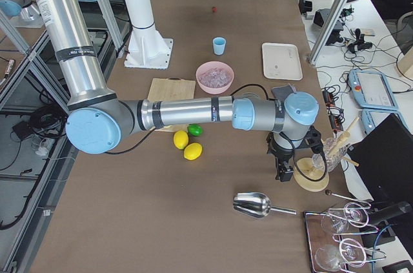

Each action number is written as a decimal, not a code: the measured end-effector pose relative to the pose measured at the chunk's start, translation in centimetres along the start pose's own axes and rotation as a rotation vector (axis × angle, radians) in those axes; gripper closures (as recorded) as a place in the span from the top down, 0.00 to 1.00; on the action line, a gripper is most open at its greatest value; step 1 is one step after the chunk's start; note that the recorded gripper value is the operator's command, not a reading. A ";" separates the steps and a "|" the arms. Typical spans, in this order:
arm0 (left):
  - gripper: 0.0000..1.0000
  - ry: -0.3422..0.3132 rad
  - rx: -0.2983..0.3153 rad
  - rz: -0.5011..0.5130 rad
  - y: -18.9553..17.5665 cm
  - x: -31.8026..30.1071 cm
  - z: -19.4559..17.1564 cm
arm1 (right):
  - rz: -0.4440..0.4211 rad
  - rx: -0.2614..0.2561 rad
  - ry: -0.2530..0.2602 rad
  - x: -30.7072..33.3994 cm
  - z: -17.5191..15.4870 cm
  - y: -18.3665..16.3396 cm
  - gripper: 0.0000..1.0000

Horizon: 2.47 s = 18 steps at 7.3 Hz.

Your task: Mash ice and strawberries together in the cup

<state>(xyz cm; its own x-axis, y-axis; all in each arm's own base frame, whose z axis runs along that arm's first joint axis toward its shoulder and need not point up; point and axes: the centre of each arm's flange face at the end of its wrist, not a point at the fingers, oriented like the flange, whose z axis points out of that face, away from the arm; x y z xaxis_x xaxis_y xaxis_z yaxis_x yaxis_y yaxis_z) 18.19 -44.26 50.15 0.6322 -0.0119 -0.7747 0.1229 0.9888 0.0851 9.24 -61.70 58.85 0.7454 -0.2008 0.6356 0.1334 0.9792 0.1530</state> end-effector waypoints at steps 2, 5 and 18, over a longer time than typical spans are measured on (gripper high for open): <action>0.99 -0.016 -0.012 0.052 1.7 3.0 3.4 | 0.001 0.005 0.001 0.0 -0.5 -0.3 1.00; 0.99 0.017 -0.060 0.061 4.5 4.4 8.3 | 0.006 0.016 0.003 0.1 -1.4 -0.6 1.00; 0.36 -0.013 -0.089 0.062 9.0 4.5 10.9 | 0.085 -0.031 0.004 0.9 -3.6 1.5 1.00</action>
<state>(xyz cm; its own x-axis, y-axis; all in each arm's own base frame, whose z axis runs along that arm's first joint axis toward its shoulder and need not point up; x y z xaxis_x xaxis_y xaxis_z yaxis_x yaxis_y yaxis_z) 30.45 -37.04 54.23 0.6467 0.0484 -0.7612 0.0148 0.9970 0.0760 12.47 -60.30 56.99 0.7574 -0.1166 0.6424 0.0894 0.9932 0.0748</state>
